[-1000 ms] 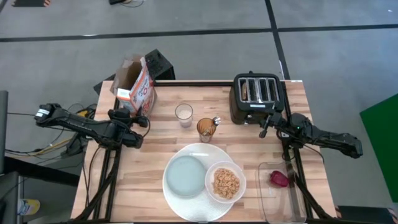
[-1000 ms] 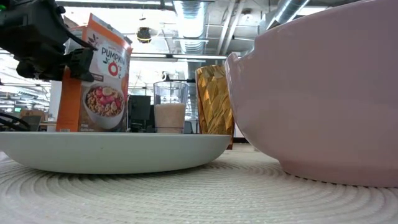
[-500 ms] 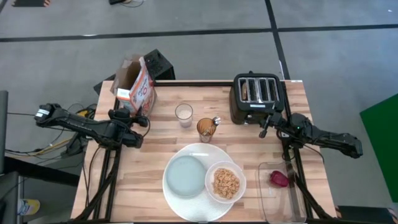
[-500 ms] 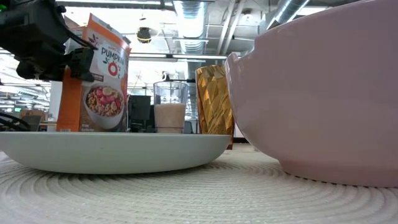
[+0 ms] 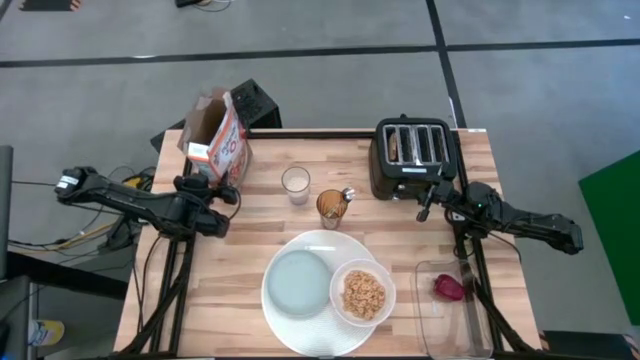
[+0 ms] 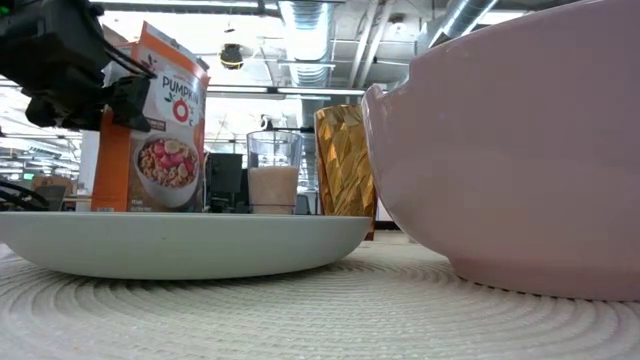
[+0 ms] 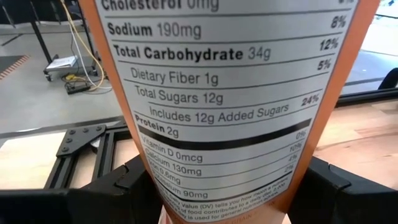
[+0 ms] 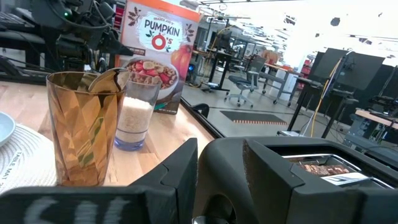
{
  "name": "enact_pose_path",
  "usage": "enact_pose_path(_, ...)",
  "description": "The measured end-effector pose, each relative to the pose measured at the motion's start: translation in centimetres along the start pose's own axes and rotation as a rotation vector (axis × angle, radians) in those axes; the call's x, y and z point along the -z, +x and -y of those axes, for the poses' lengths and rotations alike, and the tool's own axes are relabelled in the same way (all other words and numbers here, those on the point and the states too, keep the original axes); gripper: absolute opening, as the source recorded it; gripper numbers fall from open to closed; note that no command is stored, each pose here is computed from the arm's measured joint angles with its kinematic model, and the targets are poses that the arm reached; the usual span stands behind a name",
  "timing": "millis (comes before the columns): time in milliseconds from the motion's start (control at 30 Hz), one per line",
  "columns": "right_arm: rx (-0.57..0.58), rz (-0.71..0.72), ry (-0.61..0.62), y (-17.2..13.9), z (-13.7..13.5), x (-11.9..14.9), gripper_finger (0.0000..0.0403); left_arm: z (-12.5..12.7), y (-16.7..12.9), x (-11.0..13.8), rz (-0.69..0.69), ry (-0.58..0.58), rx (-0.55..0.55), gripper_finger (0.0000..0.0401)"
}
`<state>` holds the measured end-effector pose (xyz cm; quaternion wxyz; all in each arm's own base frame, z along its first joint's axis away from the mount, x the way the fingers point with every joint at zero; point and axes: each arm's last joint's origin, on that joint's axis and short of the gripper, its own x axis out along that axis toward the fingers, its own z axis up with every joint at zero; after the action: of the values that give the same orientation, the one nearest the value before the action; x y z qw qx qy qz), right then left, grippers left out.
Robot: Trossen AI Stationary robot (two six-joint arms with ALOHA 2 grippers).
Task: Arrange a breakfast setting
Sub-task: Pour the cereal from the cereal box into the white bowl
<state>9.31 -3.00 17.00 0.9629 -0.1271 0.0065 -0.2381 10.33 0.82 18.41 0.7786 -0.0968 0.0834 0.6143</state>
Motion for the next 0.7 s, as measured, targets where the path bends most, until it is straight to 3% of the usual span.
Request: enact_pose_path(700, 0.0, 0.0, 0.0, 0.0, 0.0, 0.0, 0.0151, -0.15, -0.05, -0.18, 0.014, 0.013, 0.004, 0.0246)
